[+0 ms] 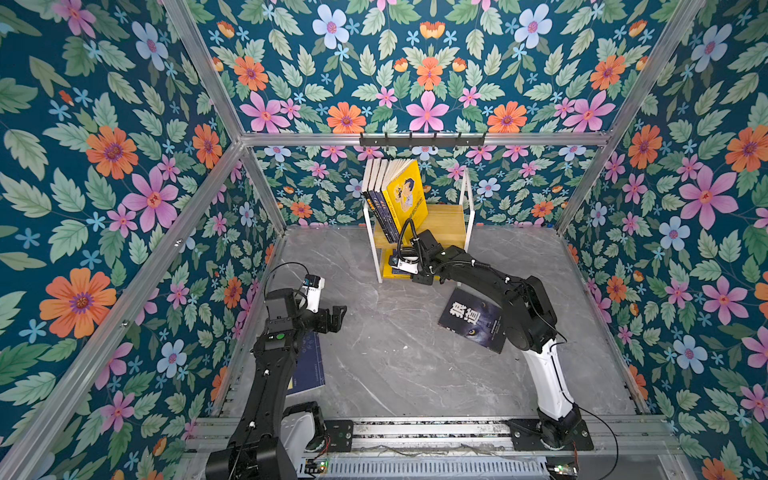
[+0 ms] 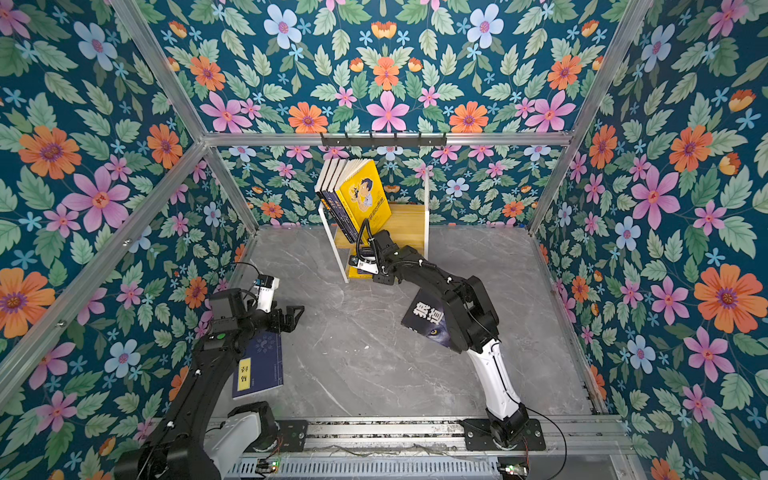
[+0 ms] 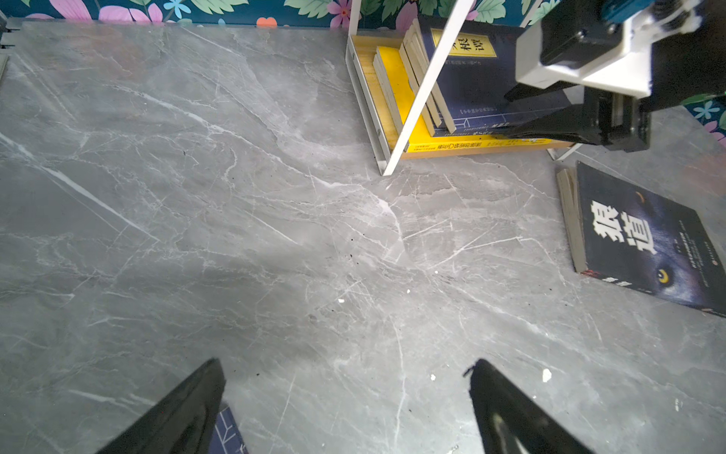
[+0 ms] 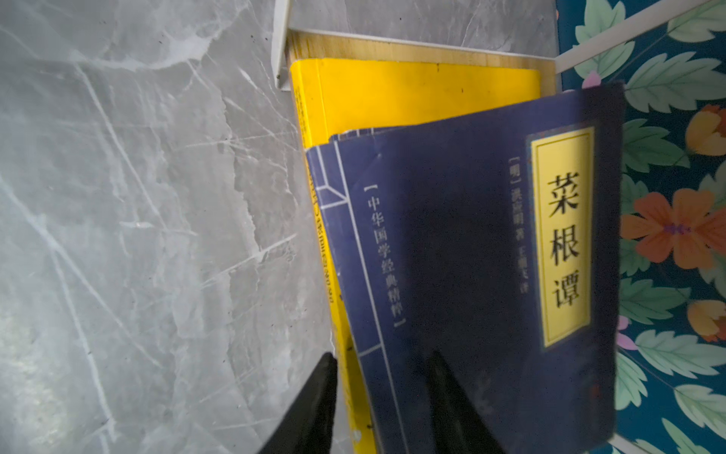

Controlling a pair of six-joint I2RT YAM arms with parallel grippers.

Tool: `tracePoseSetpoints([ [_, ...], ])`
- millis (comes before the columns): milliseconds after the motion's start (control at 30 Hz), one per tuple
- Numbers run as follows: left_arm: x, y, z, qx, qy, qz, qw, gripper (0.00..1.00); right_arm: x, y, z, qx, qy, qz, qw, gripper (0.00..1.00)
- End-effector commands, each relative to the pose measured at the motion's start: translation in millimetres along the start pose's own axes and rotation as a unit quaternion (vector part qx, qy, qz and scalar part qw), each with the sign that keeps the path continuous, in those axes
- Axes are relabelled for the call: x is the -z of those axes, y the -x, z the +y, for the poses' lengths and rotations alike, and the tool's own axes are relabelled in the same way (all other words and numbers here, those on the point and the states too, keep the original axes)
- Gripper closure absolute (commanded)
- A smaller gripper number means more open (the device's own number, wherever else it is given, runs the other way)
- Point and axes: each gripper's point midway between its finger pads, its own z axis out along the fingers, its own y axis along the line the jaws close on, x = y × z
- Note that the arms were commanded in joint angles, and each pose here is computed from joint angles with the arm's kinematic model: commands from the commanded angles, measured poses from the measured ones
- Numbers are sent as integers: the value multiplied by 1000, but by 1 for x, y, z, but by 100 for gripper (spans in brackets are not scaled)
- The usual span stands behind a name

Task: Stacking books/files
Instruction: Move the book to the bookshelf, then rotate the book at the bottom-left of the table.

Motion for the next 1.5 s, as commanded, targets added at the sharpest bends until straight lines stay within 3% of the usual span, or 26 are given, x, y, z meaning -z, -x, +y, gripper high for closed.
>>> tracePoseSetpoints([
  [0,0,3,0,-7,0,-6,1000,0,-4,3,-8,-3,-15,-4,1000,64],
  [533,1,4,2,-6,3,-6,1000,0,-5,11,-5,-10,-2,-17,1000,69],
  [733,2,6,5,-5,11,-3,1000,0,10,17,-5,-2,-8,-18,1000,61],
  [900,9,21,29,6,79,0,997,0,48,29,10,-11,-1,-41,999,54],
  [1067,28,43,57,1,149,17,989,0,93,44,40,-76,7,-86,993,51],
  [1200,35,28,80,31,153,71,985,0,116,56,78,-154,31,-124,980,48],
  [1300,52,13,103,55,159,93,981,0,128,66,102,-226,41,-141,963,46],
  [1467,81,-28,139,65,179,154,970,1,135,89,130,-351,72,-160,920,45],
])
